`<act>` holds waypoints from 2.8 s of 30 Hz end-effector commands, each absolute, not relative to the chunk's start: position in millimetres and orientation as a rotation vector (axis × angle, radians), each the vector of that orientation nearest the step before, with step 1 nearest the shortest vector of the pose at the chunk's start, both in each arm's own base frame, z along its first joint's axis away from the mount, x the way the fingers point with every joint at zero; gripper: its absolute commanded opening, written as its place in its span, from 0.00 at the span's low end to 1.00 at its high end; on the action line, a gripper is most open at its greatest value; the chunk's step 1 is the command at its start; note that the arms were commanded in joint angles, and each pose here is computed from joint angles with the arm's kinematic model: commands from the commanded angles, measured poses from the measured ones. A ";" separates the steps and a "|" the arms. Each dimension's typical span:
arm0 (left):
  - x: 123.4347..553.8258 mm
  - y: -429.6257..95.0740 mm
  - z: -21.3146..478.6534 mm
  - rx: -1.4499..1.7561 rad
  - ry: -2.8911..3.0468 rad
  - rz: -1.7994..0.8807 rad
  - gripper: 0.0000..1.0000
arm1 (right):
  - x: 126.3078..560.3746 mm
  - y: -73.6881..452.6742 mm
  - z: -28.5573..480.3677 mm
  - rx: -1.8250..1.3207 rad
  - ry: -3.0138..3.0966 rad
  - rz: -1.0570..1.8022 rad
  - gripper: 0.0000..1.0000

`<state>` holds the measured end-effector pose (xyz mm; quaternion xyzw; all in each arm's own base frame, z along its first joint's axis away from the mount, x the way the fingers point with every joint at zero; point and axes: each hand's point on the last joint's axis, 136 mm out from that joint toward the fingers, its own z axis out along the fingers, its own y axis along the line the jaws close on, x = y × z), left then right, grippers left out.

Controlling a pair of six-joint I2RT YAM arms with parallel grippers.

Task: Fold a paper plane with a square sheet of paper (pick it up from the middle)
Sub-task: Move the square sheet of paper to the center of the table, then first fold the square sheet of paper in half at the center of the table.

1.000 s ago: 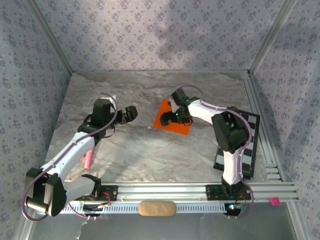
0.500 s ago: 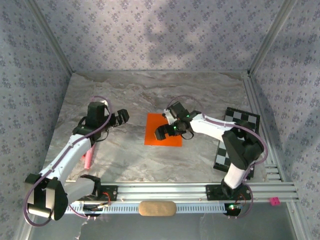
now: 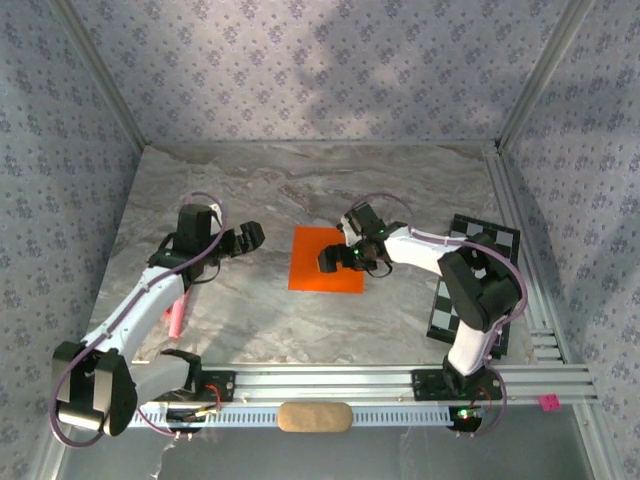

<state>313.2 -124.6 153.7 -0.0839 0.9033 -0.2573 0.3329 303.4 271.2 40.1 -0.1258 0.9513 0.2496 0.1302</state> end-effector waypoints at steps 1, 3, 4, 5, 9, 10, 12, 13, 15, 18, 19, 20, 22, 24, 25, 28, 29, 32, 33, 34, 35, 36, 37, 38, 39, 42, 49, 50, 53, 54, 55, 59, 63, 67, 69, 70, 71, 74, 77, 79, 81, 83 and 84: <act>312.4 -131.8 152.3 -0.191 2.364 -0.721 1.00 | 282.3 270.4 18.5 -0.375 2.865 0.730 0.94; 311.4 -136.1 153.4 -0.163 2.372 -0.744 1.00 | 274.5 274.6 14.4 -0.438 2.879 0.715 0.94; 311.0 -138.0 153.6 -0.151 2.374 -0.753 1.00 | 270.9 277.1 13.2 -0.471 2.879 0.710 0.94; 311.1 -138.8 153.6 -0.145 2.377 -0.756 1.00 | 267.4 279.9 12.5 -0.500 2.878 0.708 0.94; 312.2 -139.6 151.9 -0.148 2.390 -0.756 1.00 | 253.4 289.3 6.9 -0.599 2.875 0.713 0.94; 312.0 -140.2 150.6 -0.147 2.396 -0.760 1.00 | 251.8 289.9 6.2 -0.603 2.878 0.711 0.94; 311.9 -143.3 149.5 -0.139 2.403 -0.774 0.99 | 250.5 288.4 6.4 -0.583 2.888 0.686 0.95; 311.7 -144.6 148.6 -0.135 2.408 -0.777 0.99 | 251.1 286.2 6.5 -0.561 2.895 0.667 0.95; 311.5 -148.6 145.6 -0.125 2.424 -0.784 0.98 | 251.3 283.5 8.1 -0.491 2.908 0.650 0.95; 311.5 -155.0 139.4 -0.118 2.463 -0.785 0.95 | 250.1 289.5 14.7 -0.362 2.909 0.733 0.94; 311.5 -157.7 137.0 -0.114 2.481 -0.784 0.94 | 249.3 295.1 20.0 -0.345 2.889 0.785 0.94; 311.1 -160.5 133.7 -0.111 2.505 -0.781 0.92 | 248.9 300.0 26.3 -0.328 2.858 0.827 0.94; 310.8 -167.1 128.3 -0.095 2.548 -0.774 0.89 | 250.3 303.6 36.9 -0.294 2.812 0.864 0.94; 311.9 -175.4 122.4 -0.079 2.589 -0.766 0.86 | 254.2 307.4 56.4 -0.302 2.732 0.920 0.92; 312.5 -179.0 119.8 -0.074 2.608 -0.755 0.85 | 255.9 307.6 62.8 -0.302 2.708 0.932 0.91; 316.0 -192.5 112.2 -0.045 2.668 -0.720 0.81 | 265.8 293.1 81.6 -0.252 2.646 0.871 0.94; 316.7 -198.3 110.0 -0.028 2.683 -0.707 0.80 | 268.9 285.7 86.5 -0.229 2.626 0.848 0.94; 318.1 -211.9 100.3 0.003 2.735 -0.651 0.80 | 276.1 258.2 93.7 -0.102 2.587 0.776 0.94; 318.4 -216.9 96.3 0.017 2.759 -0.630 0.80 | 277.2 247.1 94.5 -0.060 2.573 0.751 0.95; 317.0 -222.1 92.0 0.035 2.783 -0.613 0.78 | 277.8 239.2 95.5 -0.029 2.562 0.739 0.96; 316.9 -227.1 89.7 0.054 2.805 -0.583 0.78 | 277.2 231.5 95.2 0.001 2.557 0.727 0.97; 316.4 -231.0 85.1 0.073 2.833 -0.539 0.77 | 276.9 223.5 95.9 0.032 2.546 0.714 0.98; 316.0 -233.3 80.9 0.088 2.858 -0.489 0.77 | 276.9 217.4 96.8 0.053 2.535 0.703 0.99; 315.9 -236.5 76.5 0.106 2.880 -0.433 0.76 | 276.4 211.0 97.7 0.069 2.523 0.689 1.00; 314.8 -239.4 72.0 0.124 2.903 -0.382 0.76 | 275.9 205.2 97.9 0.083 2.513 0.671 0.99; 311.6 -248.6 61.4 0.156 2.954 -0.276 0.77 | 274.9 189.6 101.7 0.122 2.490 0.613 1.00; 311.1 -268.9 44.8 0.195 3.009 -0.115 0.79 | 270.2 175.6 107.3 0.162 2.476 0.602 1.00; 311.1 -269.5 42.8 0.196 3.013 -0.087 0.79 | 269.4 177.6 108.6 0.150 2.468 0.629 1.00; 308.4 -270.9 36.1 0.202 3.037 -0.024 0.80 | 267.3 178.1 108.2 0.168 2.441 0.693 1.00; 307.7 -270.0 33.9 0.199 3.044 -0.008 0.80 | 266.8 178.3 108.9 0.165 2.431 0.710 1.00; 307.7 -269.3 32.4 0.190 3.046 0.003 0.80 | 266.0 178.5 109.7 0.159 2.425 0.721 1.00; 305.0 -273.0 30.2 0.178 3.056 -0.028 0.81 | 262.9 181.5 112.1 0.107 2.421 0.745 1.00; 305.3 -278.3 32.9 0.184 3.051 -0.045 0.82 | 259.9 184.4 109.8 0.073 2.436 0.759 1.00; 304.8 -282.0 34.8 0.173 3.052 -0.058 0.84 | 257.8 185.5 105.2 0.070 2.452 0.765 1.00; 304.1 -285.0 34.2 0.175 3.051 -0.070 0.84 | 257.1 185.9 103.2 0.067 2.459 0.765 1.00; 303.5 -286.0 33.3 0.172 3.053 -0.069 0.84 | 257.0 185.6 101.5 0.071 2.465 0.763 1.00; 303.1 -287.8 32.3 0.172 3.054 -0.074 0.85 | 256.6 185.9 100.3 0.070 2.471 0.764 1.00; 301.8 -289.1 28.4 0.170 3.063 -0.072 0.85 | 255.4 188.2 98.7 0.061 2.482 0.773 1.00; 301.0 -288.1 24.7 0.170 3.070 -0.061 0.85 | 255.3 188.1 97.4 0.062 2.487 0.772 1.00; 299.5 -287.6 21.6 0.166 3.075 -0.051 0.85 | 255.5 188.6 98.2 0.062 2.486 0.775 1.00; 298.6 -285.9 17.6 0.162 3.082 -0.033 0.85 | 255.5 188.2 97.4 0.068 2.488 0.772 1.00; 297.8 -284.2 13.3 0.159 3.086 -0.008 0.85 | 256.0 187.4 97.0 0.073 2.488 0.768 1.00; 296.7 -283.5 9.7 0.157 3.093 0.002 0.85 | 255.9 187.8 97.2 0.073 2.488 0.769 0.99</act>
